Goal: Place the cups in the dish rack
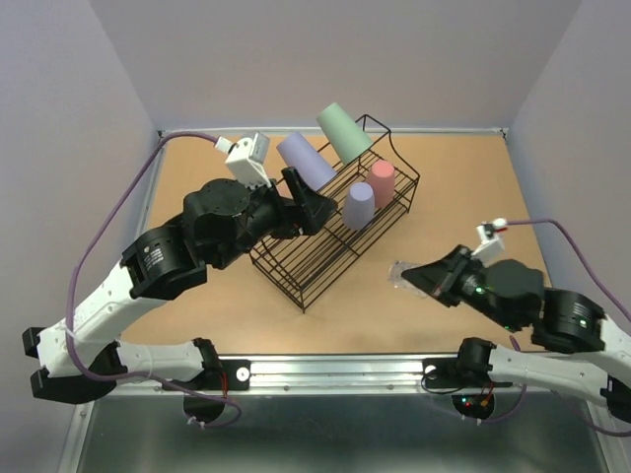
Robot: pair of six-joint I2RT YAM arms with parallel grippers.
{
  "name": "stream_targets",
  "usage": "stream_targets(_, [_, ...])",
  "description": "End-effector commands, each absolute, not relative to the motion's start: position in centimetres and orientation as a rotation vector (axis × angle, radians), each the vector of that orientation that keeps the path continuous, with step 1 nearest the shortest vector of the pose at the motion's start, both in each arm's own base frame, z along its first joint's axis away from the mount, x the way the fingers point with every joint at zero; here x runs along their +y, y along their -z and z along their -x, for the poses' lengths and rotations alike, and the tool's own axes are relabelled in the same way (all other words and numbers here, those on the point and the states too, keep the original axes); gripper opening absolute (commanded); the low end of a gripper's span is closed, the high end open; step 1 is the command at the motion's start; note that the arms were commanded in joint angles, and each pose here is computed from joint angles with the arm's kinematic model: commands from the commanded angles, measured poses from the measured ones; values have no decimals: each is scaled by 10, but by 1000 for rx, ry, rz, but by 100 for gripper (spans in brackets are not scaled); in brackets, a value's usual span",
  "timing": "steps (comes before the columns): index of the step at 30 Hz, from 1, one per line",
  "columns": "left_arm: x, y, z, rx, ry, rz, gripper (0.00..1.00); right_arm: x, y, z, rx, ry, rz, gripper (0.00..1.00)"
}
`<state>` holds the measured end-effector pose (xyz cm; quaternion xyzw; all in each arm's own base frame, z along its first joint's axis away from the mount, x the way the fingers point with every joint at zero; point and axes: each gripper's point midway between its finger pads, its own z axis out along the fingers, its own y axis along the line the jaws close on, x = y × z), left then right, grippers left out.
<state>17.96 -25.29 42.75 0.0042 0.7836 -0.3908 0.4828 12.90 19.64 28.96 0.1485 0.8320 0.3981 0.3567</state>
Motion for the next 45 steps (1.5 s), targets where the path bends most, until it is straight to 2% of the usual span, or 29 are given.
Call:
stream_targets(1, [-298,-466,-168,1797,1208,-68,86,176,-352,-135,1822,-1321,-533,0])
stream_targets(3, [-322,-458,-162,1813,1284,-94,86,166,-369,-130,1734,-1394,-515,0])
stream_targets(9, [-377,-479,-134,1733,1597,-117,87,159,-413,-121,1563,-1528,-452,0])
stream_targets(13, [-392,-474,-130,1758,1646,-121,87,157,-437,-117,1458,-1608,-428,0])
stream_targets(24, [-399,-455,-125,1814,1697,-80,86,151,-464,-114,1360,-1647,-407,0])
stream_targets(42, [-394,-494,-109,1511,2026,-17,82,162,-468,-109,1347,-1709,-376,1])
stream_targets(45, [-395,-496,-110,1497,2028,-19,77,162,-466,-109,1346,-1713,-377,0])
